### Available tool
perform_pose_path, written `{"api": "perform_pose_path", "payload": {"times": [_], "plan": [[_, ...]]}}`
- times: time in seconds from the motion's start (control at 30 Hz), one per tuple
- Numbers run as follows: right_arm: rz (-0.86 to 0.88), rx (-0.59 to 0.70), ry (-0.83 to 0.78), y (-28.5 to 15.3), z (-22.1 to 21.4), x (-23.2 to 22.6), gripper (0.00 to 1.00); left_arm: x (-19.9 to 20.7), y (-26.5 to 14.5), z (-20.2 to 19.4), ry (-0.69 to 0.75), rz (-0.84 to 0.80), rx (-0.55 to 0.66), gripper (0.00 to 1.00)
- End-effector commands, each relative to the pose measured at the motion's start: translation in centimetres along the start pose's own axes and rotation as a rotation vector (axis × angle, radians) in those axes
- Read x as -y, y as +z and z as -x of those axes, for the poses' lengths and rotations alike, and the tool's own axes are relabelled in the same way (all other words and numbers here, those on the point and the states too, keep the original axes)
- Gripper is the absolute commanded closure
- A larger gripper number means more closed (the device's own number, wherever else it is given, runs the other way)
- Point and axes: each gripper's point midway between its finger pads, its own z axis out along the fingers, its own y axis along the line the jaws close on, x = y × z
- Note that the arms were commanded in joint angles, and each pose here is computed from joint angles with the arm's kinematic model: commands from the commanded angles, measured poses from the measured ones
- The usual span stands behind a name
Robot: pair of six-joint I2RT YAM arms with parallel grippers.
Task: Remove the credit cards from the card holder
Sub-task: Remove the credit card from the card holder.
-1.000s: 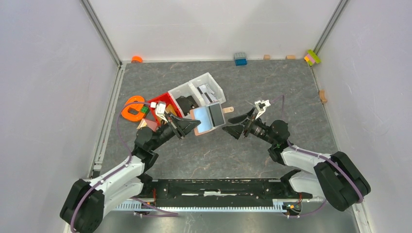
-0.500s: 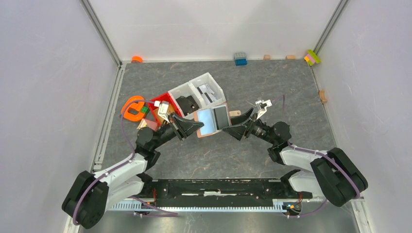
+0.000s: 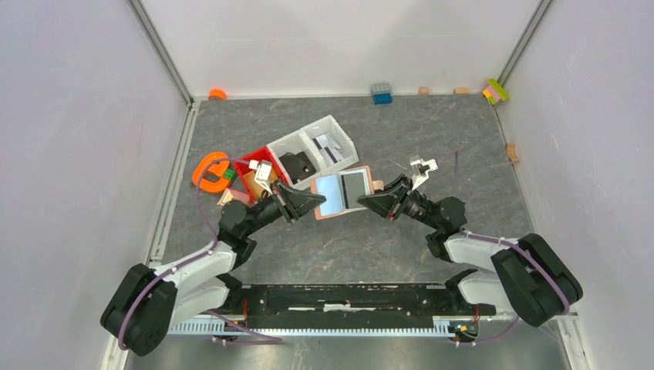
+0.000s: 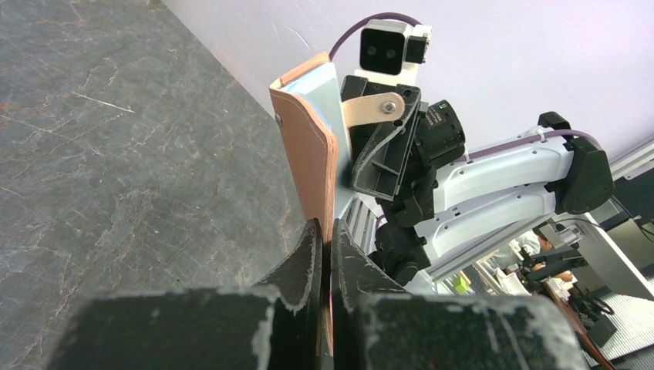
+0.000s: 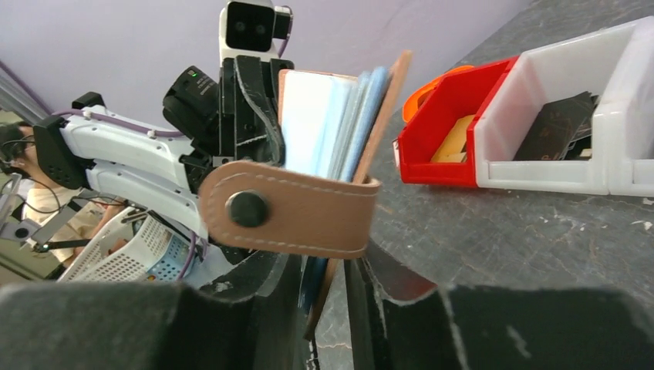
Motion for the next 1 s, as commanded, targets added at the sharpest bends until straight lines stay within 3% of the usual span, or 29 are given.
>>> {"api": "perform_pose_path", "payload": {"times": [0.0,0.13,0.3,0.37,0.43,0.5,0.7,0.83,0.97], "plan": [[0.081,0.011,-0.050,0.2,0.6,-1.7,0.73,1.8,0.6,1.1,0.015,-0.063,0.017,0.96],[0.080,0.003,-0.048,0.2,0.5,-1.5,0.90,0.5,0.7,1.2,0.023,0.003,0.025,0.88],[0.054,-0.003,-0.042,0.3,0.2,-0.9,0.99,-7.0,-0.9,1.0,0.033,0.436,0.007,0.76],[0.045,-0.003,-0.042,0.2,0.2,-0.7,1.00,-8.5,-1.6,1.2,0.031,0.525,0.017,0.63],[0.019,-0.007,-0.040,0.2,0.0,-0.1,1.00,-10.3,-2.6,1.2,0.026,0.638,0.024,0.43],[-0.039,-0.024,-0.035,0.3,-0.3,1.2,1.00,-11.4,-3.4,1.5,0.032,0.722,0.030,0.36],[-0.166,-0.050,-0.047,0.0,-0.9,3.9,1.00,-8.6,-2.6,1.9,0.060,0.586,0.032,0.34],[-0.220,-0.060,-0.056,-0.2,-1.1,4.9,1.00,-3.6,-1.4,1.6,0.123,0.313,-0.004,0.47],[-0.212,-0.064,-0.048,-0.1,-1.2,4.8,1.00,-1.5,-1.0,1.4,0.140,0.195,0.002,0.51]]}}
